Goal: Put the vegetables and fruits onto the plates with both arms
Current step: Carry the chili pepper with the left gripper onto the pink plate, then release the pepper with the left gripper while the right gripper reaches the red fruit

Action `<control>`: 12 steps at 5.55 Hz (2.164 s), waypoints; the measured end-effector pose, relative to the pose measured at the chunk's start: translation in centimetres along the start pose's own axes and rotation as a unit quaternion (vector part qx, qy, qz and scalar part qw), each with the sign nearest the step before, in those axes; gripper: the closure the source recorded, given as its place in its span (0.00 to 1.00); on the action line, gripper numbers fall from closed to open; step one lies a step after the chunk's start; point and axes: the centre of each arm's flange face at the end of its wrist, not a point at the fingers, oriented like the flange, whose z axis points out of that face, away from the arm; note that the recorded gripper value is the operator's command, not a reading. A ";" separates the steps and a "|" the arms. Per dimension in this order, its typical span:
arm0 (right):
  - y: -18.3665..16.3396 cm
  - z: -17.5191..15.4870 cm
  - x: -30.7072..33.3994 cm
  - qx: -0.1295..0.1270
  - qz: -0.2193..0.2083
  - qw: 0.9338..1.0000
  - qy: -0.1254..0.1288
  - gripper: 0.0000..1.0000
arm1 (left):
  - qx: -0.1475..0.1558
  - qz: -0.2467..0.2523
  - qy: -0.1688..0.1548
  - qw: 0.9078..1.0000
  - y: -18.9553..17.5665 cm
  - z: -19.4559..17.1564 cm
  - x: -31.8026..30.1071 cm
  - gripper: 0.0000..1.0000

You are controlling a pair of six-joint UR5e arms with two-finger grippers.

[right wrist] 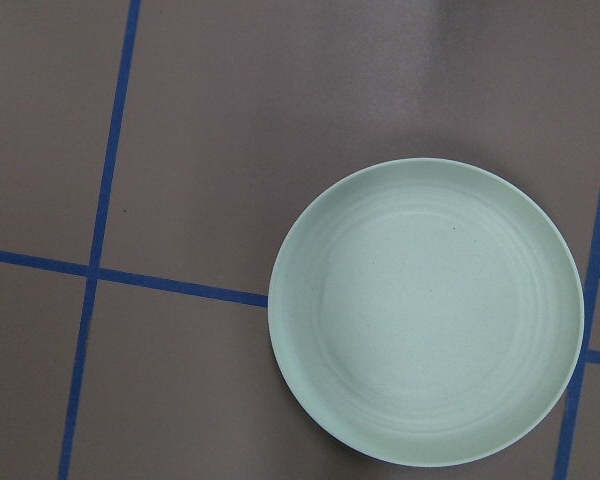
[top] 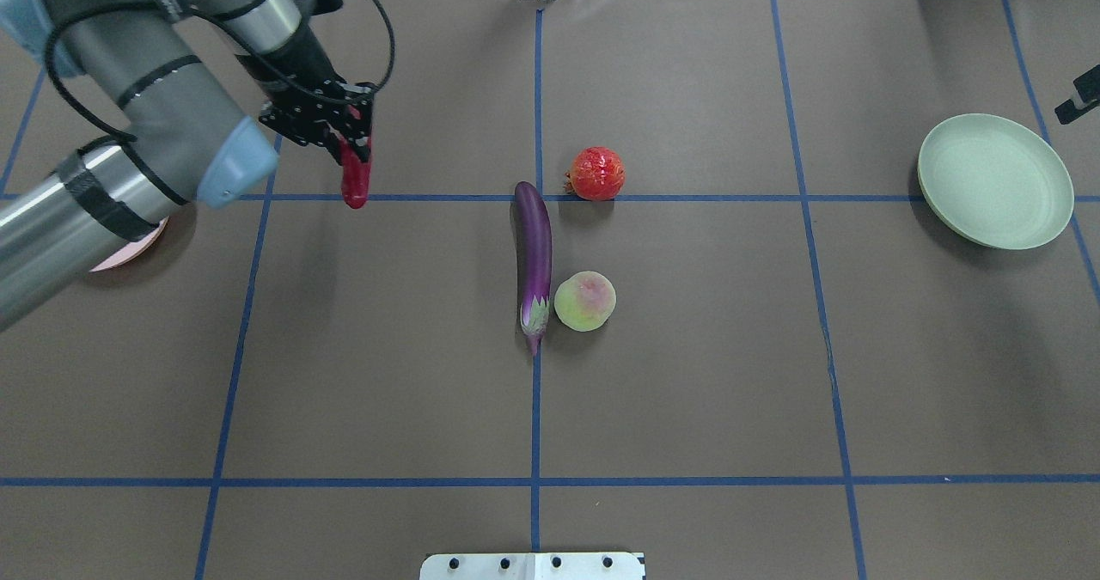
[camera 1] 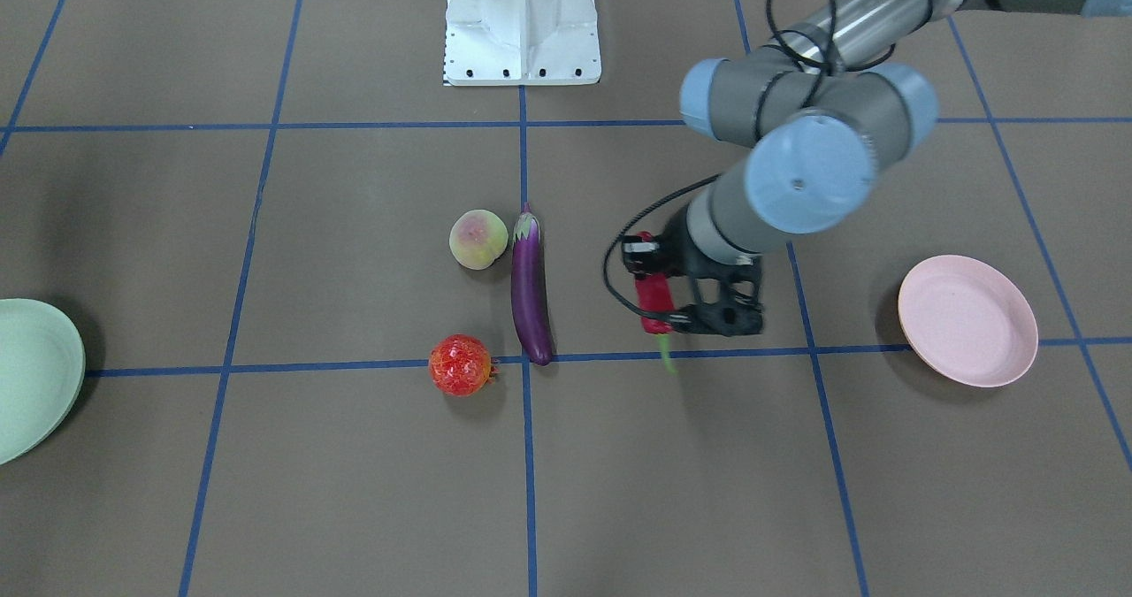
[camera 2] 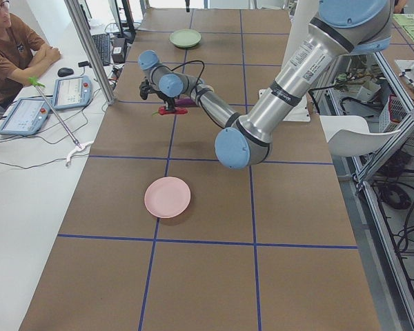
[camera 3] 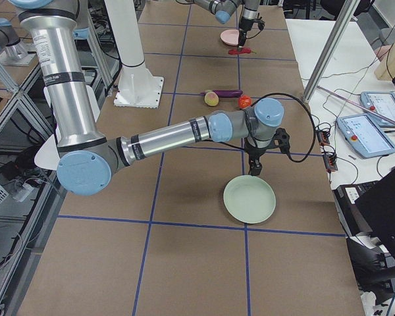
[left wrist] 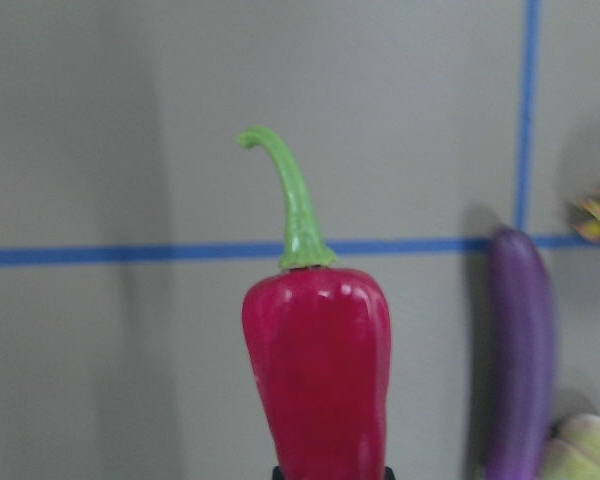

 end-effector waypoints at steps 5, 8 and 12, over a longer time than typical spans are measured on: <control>1.9 0.9 0.9 0.040 -0.050 0.998 -0.012 0.00 | 0.027 -0.016 -0.111 0.993 1.4 -2.0 -28.7 0.67; 1.5 3.4 -1.0 0.020 -0.061 0.998 -0.014 0.00 | 0.020 -0.039 -0.133 0.990 1.2 -0.4 -30.8 0.00; -2.6 5.7 -14.1 0.003 -0.013 0.999 -0.044 0.00 | 0.043 -0.016 -0.066 0.997 3.2 -3.5 -22.1 0.00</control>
